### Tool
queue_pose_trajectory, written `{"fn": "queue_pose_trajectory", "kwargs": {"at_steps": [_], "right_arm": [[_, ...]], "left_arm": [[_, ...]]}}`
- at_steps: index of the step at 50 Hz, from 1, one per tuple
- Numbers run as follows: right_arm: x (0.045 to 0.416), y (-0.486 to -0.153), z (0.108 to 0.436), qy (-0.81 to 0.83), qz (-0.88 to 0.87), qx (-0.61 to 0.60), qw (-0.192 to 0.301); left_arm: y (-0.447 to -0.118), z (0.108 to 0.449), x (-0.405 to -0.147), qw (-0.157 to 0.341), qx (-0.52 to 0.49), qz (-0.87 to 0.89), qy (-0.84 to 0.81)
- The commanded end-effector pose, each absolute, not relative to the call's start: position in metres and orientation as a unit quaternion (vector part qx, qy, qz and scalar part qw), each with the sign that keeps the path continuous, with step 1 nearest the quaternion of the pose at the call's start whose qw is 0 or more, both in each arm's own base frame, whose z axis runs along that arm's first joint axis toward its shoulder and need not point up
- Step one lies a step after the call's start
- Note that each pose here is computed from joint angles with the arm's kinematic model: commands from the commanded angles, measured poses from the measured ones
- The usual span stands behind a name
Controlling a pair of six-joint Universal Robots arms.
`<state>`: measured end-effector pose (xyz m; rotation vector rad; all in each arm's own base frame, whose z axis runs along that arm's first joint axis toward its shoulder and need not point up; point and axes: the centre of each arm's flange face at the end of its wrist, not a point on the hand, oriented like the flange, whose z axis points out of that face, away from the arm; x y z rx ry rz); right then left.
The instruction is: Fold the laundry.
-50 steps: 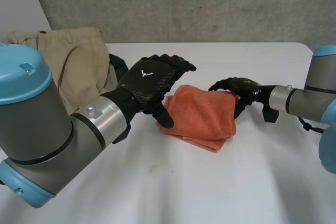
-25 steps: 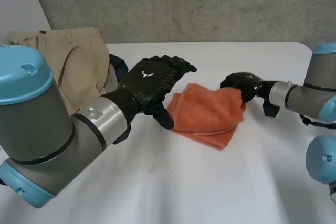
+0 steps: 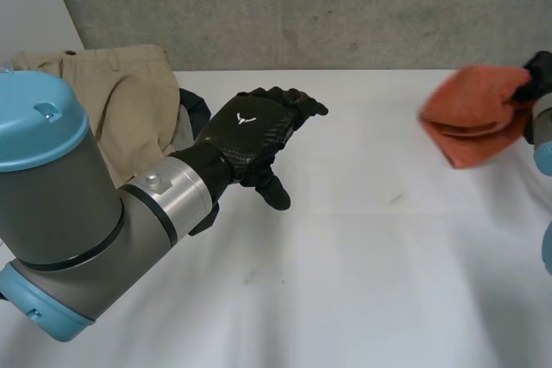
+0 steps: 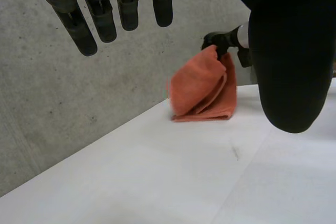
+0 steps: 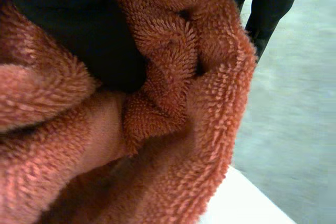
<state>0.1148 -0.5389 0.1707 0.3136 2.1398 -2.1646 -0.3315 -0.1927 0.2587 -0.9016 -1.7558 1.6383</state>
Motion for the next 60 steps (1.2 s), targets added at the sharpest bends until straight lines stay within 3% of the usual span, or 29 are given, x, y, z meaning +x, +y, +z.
{"fn": "queue_pose_trajectory", "kwargs": {"at_steps": [1,6,10,15,19,29,34,39,44,47,55,60], "right_arm": [[0.072,-0.545,0.161,0.689,-0.708,0.154,-0.023],[0.054,-0.547,0.157,0.690,-0.704,0.163,-0.037],[0.059,-0.549,0.152,0.702,-0.699,0.133,-0.016],[0.055,-0.546,0.146,0.719,-0.684,0.116,-0.036],[0.052,-0.541,0.154,0.735,-0.669,0.082,-0.080],[0.027,-0.520,0.212,0.741,-0.619,0.018,-0.260],[0.015,-0.514,0.253,0.701,-0.643,0.055,-0.305],[0.021,-0.506,0.297,0.664,-0.689,0.045,-0.287],[0.062,-0.483,0.347,0.646,-0.741,-0.003,-0.184],[0.115,-0.464,0.361,0.649,-0.751,-0.060,-0.105],[0.192,-0.417,0.375,0.668,-0.734,-0.112,-0.039],[0.231,-0.389,0.371,0.688,-0.712,-0.139,-0.014]], "left_arm": [[-0.190,0.260,-0.333,0.287,-0.340,0.613,-0.653],[-0.187,0.260,-0.335,0.290,-0.342,0.611,-0.652],[-0.186,0.261,-0.335,0.290,-0.343,0.612,-0.651],[-0.185,0.262,-0.336,0.293,-0.343,0.612,-0.650],[-0.182,0.265,-0.337,0.297,-0.343,0.613,-0.647],[-0.179,0.271,-0.336,0.301,-0.340,0.617,-0.642],[-0.176,0.286,-0.333,0.310,-0.330,0.630,-0.631],[-0.173,0.304,-0.327,0.311,-0.318,0.650,-0.615],[-0.174,0.324,-0.319,0.312,-0.300,0.672,-0.601],[-0.187,0.339,-0.306,0.295,-0.265,0.695,-0.600],[-0.219,0.368,-0.265,0.215,-0.171,0.754,-0.597],[-0.222,0.373,-0.255,0.199,-0.155,0.762,-0.596]]}}
